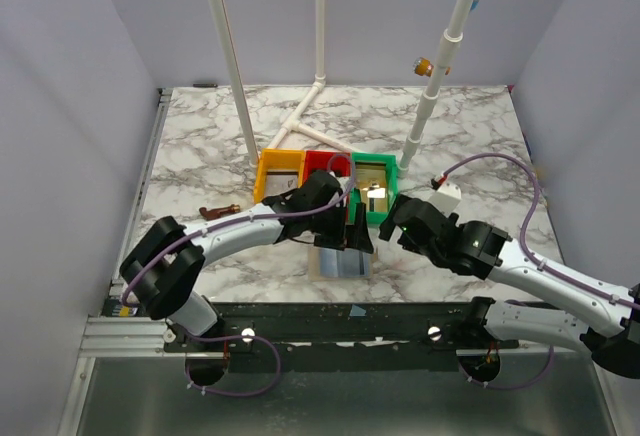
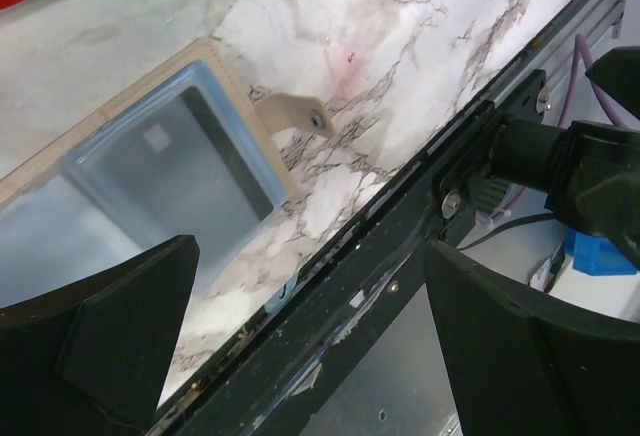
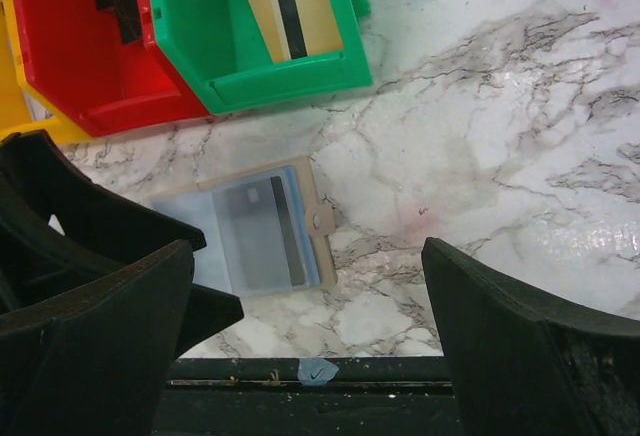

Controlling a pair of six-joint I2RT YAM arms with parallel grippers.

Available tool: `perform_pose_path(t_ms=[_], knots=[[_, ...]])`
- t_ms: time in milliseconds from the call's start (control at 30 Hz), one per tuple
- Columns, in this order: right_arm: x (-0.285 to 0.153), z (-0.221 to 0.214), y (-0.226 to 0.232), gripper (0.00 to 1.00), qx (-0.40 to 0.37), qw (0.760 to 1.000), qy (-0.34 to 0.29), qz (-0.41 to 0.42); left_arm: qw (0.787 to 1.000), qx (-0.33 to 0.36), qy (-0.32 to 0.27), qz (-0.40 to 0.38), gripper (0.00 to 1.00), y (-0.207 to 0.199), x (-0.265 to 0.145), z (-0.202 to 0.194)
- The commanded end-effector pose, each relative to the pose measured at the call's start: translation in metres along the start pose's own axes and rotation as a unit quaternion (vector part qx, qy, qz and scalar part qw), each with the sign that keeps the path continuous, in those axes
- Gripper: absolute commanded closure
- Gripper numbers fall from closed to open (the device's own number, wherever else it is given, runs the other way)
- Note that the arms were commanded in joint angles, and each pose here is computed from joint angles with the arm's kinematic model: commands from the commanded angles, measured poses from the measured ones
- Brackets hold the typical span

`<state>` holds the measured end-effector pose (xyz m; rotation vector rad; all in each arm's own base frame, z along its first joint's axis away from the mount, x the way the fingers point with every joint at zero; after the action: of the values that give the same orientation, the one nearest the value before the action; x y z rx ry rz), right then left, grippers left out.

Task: Take the credit cards out of the card holder
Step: Remove the credit card from the card holder.

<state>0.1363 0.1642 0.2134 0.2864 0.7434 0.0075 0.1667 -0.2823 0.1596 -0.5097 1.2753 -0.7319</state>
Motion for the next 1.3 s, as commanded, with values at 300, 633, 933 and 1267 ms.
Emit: perform_pose_path(t_ms=[300, 633, 933, 1267], knots=[[0.004, -0.002, -0.006, 0.00, -0.002, 1.000, -0.006, -0.026, 0.999, -0.006, 0.038, -0.035, 0.51, -0.008, 0.037, -0.001], [0.009, -0.006, -0.001, 0.00, -0.009, 1.000, 0.003, -0.019, 0.999, -0.009, 0.046, -0.015, 0.99, 0.005, 0.048, -0.004], [0.014, -0.010, 0.001, 0.00, -0.014, 1.000, 0.011, -0.018, 0.999, -0.010, 0.045, 0.029, 1.00, 0.023, 0.060, -0.006], [0.016, -0.011, 0.004, 0.00, -0.016, 1.000, 0.016, -0.017, 0.997, -0.014, 0.049, 0.062, 1.00, 0.038, 0.067, -0.010]])
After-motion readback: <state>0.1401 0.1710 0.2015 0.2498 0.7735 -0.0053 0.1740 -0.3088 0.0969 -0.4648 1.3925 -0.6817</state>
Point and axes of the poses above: each gripper's point midway between its finger pads, its own x axis out along the fingers, its own y axis along the line the jaws close on, z = x × y, the point moved 8 cm from there along -x, back along the fingers, and after that the axes turned 7 degrees about -x, right-handed, at the moved point
